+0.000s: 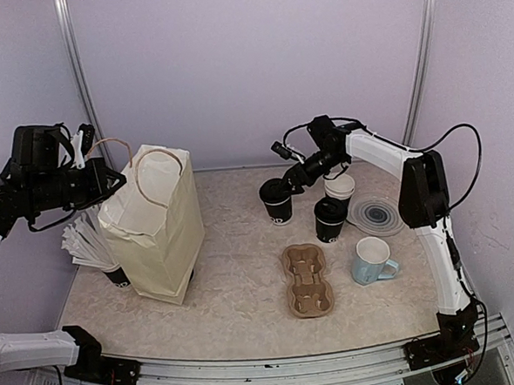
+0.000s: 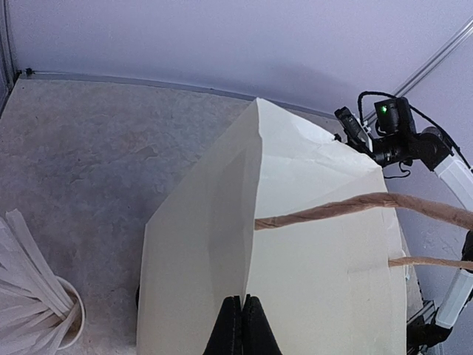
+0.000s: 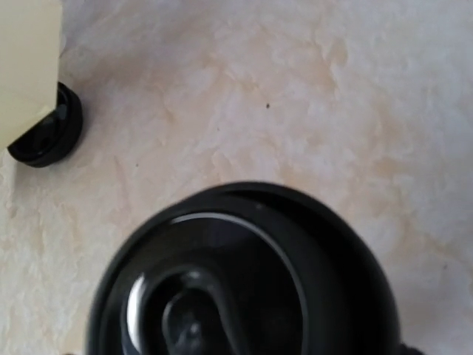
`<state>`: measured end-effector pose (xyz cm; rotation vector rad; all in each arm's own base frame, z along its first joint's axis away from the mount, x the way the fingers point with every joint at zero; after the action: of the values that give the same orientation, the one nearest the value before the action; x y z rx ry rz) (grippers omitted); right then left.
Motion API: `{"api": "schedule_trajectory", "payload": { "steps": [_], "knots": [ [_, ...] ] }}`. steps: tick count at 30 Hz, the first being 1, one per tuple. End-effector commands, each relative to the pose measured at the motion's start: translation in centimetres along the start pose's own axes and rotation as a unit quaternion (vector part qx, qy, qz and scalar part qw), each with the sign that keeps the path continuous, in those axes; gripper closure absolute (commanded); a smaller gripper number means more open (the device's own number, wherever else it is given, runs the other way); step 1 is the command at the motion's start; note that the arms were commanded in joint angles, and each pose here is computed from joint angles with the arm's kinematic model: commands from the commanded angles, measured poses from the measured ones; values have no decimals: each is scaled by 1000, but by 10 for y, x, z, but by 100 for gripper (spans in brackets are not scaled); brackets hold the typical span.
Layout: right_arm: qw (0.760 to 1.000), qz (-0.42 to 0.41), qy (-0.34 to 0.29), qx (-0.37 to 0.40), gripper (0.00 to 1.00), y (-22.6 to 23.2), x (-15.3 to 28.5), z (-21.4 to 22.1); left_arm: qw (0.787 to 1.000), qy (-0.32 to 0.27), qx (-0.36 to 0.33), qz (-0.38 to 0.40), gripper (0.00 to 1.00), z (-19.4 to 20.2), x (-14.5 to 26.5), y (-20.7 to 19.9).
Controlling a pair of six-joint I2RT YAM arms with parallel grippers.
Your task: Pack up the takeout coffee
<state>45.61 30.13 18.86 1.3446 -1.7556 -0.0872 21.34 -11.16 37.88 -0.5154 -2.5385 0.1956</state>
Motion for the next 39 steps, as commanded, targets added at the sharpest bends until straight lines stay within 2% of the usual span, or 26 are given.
{"api": "schedule_trajectory", "payload": {
  "steps": [1,4,12,17,21,23,25,26,29,32,35,39],
  "knots": [
    [1000,-14,-9,-13,6,2,-4,-5,1000,-15,3,7,100,-5,3,-1],
    [1000,-9,-12,-18,0,-1,-3,-7,1000,-14,3,6,100,-4,1,-1],
    [1000,5,-18,-11,0,-1,6,-10,1000,-9,2,18,100,-2,-1,-3],
    [996,61,-42,47,0,22,42,-30,999,-2,-8,33,100,0,-3,-7],
    [982,158,-73,74,0,38,84,-31,997,0,-22,80,100,-1,-4,-23],
    [978,165,-98,85,0,52,102,-26,994,4,-34,106,100,1,-5,-33],
    [979,139,-103,111,0,73,113,-15,990,17,-48,129,100,5,-9,-44],
    [980,118,-101,128,3,84,115,-7,989,23,-53,134,100,7,-11,-48],
    [979,57,-87,173,18,116,120,25,986,49,-66,147,100,15,-23,-57],
    [980,26,-53,190,34,133,106,62,983,63,-77,154,100,21,-33,-64],
    [979,21,5,205,58,146,75,102,983,67,-83,149,100,24,-40,-64],
    [964,25,99,245,92,160,30,153,982,70,-89,150,100,24,-45,-65]
  ]
}}
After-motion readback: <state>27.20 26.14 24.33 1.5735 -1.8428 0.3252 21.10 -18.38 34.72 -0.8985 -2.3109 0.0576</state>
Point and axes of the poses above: each gripper's point midway between its finger pads, its own x axis back along the fingers, its own y axis along the line the jaws close on, z = x × y, the point moved 6 cm from there along x, back along the fingers, and after that the axes turned 13 degrees about -x, right-handed, at the moved point
